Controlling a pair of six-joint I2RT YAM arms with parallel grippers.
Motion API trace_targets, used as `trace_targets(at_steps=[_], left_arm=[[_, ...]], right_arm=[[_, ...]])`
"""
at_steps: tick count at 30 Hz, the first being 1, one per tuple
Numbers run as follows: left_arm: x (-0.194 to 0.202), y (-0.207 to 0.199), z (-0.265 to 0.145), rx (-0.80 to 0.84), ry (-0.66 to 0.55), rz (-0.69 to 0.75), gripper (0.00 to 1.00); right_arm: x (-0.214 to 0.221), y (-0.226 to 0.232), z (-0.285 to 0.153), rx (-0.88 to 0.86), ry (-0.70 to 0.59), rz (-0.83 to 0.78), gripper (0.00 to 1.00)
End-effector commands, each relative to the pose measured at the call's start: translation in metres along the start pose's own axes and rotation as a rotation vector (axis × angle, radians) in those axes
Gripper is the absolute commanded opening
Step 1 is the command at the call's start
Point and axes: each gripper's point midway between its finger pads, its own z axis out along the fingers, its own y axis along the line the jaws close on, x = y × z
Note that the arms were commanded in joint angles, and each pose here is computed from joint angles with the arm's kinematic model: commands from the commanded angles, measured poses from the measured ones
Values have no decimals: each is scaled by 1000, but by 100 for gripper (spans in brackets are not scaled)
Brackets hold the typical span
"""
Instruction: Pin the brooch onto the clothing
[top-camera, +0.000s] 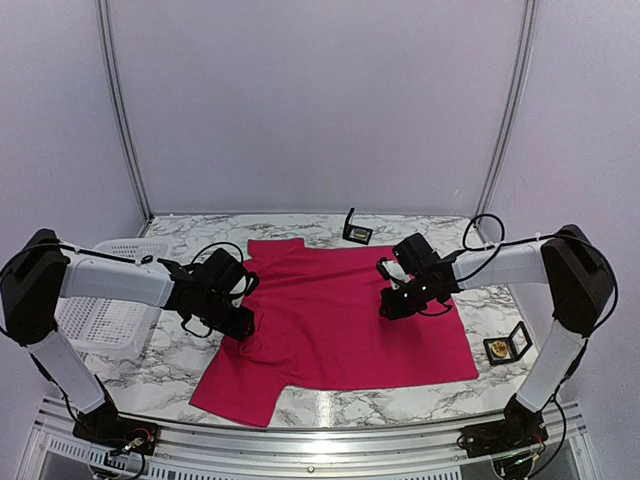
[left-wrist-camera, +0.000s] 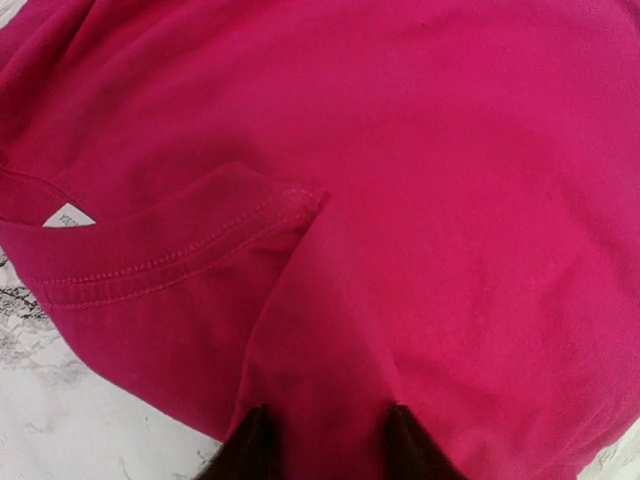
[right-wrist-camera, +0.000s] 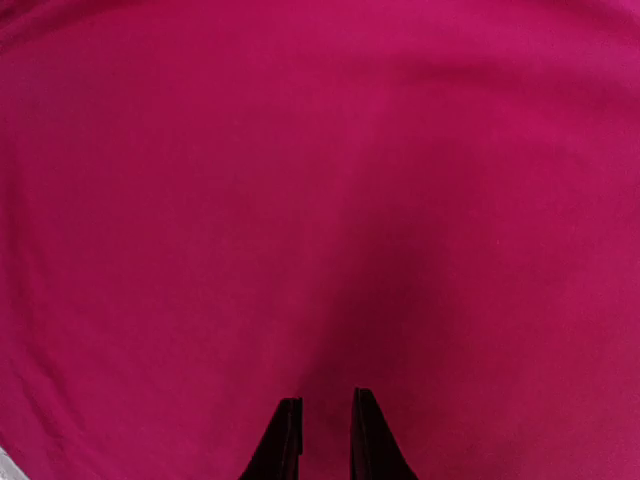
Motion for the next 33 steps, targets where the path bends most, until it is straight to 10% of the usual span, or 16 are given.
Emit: trace_targets(at_steps=[1,3,14,17,22,28,33], left_arm=[[8,-1,1,6,23,-69,16],[9,6,-6,-24,-4,-133,0],[78,52,-62,20,-309,-909,0],[106,60,-59,30,-306,-991,13],[108,67,-71,-39,-321,-946,54],[44,15,-109,-69,-389,-519,49],[34,-31,-102,-145,-281,-252,49]], right_arm=[[11,-7,4,17,0,46,12],[17,-20,7,71,8,56,11],[31,-61,17,115,8,110,8],[27,-58,19,100,9,97,8],[6,-54,9,98,-30,65,8],[-19,-17,-19,73,-103,-81,8],[7,129,-49,-329,-150,-473,5]])
